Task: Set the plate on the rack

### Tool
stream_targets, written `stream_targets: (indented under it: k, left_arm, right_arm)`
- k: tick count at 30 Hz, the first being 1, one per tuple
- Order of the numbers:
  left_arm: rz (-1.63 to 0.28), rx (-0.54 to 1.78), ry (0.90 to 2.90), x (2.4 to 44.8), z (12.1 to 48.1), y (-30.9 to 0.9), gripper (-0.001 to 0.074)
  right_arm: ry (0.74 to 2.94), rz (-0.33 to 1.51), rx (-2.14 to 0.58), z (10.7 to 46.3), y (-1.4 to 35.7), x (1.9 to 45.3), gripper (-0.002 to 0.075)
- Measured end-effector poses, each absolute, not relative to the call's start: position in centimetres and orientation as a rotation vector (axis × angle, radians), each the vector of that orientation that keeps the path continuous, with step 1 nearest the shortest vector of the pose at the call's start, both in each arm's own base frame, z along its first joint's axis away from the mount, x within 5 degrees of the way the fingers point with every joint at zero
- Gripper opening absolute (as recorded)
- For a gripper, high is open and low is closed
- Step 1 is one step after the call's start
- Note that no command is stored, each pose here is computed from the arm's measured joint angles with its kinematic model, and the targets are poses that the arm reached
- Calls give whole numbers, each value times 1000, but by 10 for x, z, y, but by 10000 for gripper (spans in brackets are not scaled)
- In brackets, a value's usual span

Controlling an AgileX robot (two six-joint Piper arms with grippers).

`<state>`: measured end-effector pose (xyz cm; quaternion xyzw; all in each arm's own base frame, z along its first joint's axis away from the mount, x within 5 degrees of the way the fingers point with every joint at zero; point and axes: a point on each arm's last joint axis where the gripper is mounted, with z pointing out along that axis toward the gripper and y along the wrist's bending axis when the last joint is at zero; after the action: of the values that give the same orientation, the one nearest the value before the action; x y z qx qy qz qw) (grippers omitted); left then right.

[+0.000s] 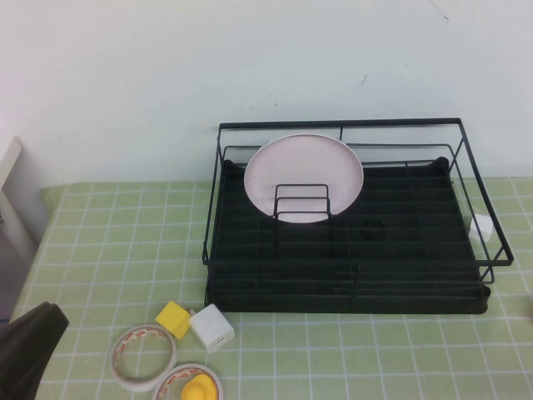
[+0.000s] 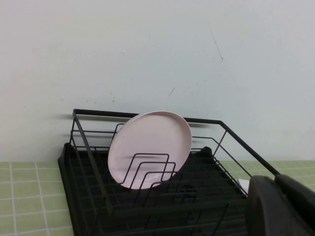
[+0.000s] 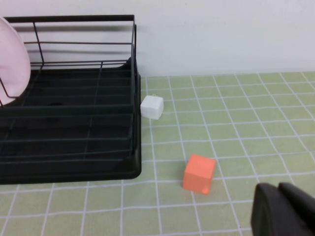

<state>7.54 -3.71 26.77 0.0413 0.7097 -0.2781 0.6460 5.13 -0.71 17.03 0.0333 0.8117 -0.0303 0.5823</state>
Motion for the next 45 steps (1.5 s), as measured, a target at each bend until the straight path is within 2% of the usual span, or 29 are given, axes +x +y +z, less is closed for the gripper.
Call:
stream_targets:
  k: [24, 34, 37, 40, 43, 45]
  left_arm:
    - [-626, 93, 1621, 76, 266, -37, -2]
    - [-442, -152, 1640, 83, 259, -14, -2]
    - [-402, -173, 1565, 81, 252, -8, -2]
    - [-444, -185, 1480, 78, 242, -8, -2]
    - [-432, -60, 1500, 73, 230, -15, -2]
    - [-384, 20, 1632, 70, 215, -19, -2]
  right_arm:
    - [1899, -66, 83, 170, -7, 51, -1]
    - [1900, -66, 84, 170, -7, 51, -1]
    - [1900, -65, 85, 170, -7, 51, -1]
    - [1900, -63, 86, 170, -7, 51, -1]
    - [1900, -63, 86, 170, -7, 51, -1]
    - [1900, -63, 86, 170, -7, 51, -1]
